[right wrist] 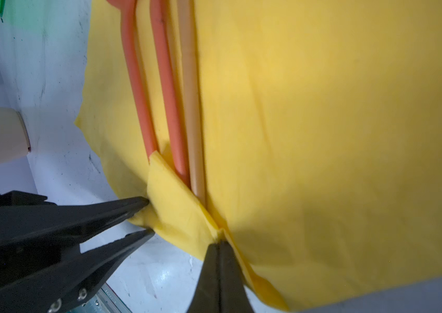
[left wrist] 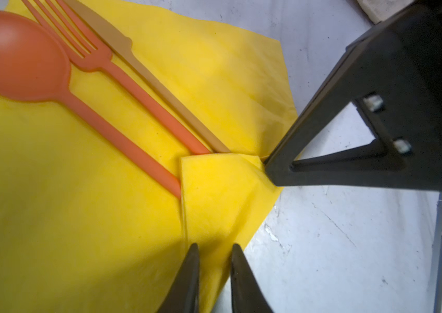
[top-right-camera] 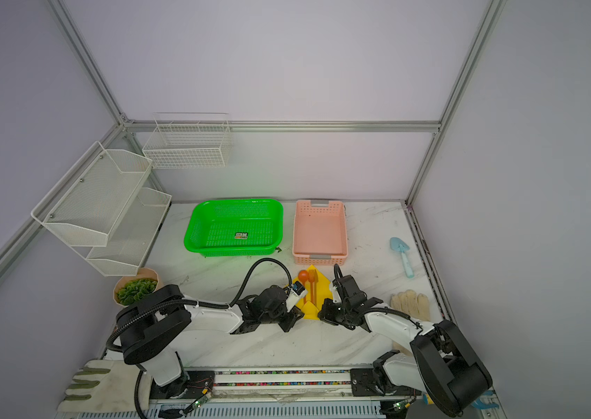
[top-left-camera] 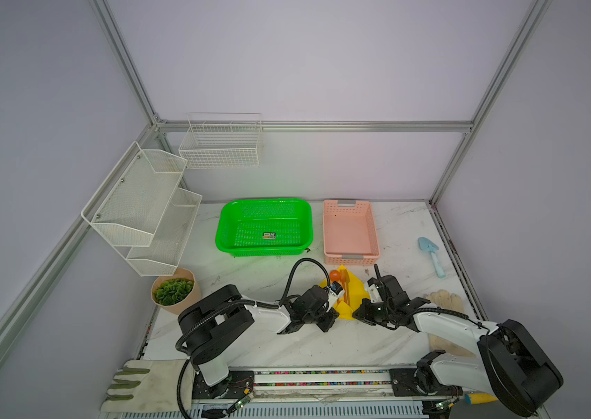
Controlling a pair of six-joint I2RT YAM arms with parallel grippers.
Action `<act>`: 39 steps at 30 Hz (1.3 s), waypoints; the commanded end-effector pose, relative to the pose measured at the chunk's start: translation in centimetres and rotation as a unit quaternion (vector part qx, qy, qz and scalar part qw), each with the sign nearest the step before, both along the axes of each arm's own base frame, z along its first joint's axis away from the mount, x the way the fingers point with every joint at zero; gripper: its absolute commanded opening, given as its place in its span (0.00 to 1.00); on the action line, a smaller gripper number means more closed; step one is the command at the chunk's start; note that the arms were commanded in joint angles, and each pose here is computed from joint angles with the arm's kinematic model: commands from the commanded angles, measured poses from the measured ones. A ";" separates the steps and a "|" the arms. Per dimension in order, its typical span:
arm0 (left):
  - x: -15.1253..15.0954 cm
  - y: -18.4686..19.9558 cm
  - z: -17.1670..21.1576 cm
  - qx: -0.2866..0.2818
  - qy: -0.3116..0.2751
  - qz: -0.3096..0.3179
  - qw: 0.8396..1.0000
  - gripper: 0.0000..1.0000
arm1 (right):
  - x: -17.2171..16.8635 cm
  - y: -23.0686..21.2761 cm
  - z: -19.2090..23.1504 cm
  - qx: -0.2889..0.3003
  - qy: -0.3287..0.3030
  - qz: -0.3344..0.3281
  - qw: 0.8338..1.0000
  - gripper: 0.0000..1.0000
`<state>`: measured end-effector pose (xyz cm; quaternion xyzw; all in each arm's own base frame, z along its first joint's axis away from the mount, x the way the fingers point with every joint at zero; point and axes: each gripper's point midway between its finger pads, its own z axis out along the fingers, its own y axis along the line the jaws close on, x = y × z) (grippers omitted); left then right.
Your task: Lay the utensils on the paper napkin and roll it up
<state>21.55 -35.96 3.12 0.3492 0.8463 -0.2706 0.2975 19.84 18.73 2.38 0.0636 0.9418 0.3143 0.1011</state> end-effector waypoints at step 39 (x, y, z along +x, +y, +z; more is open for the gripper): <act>-1.5 6.5 -4.7 0.091 0.042 0.058 0.993 0.20 | 0.0 -1.2 0.1 -0.038 0.004 -0.016 0.999 0.00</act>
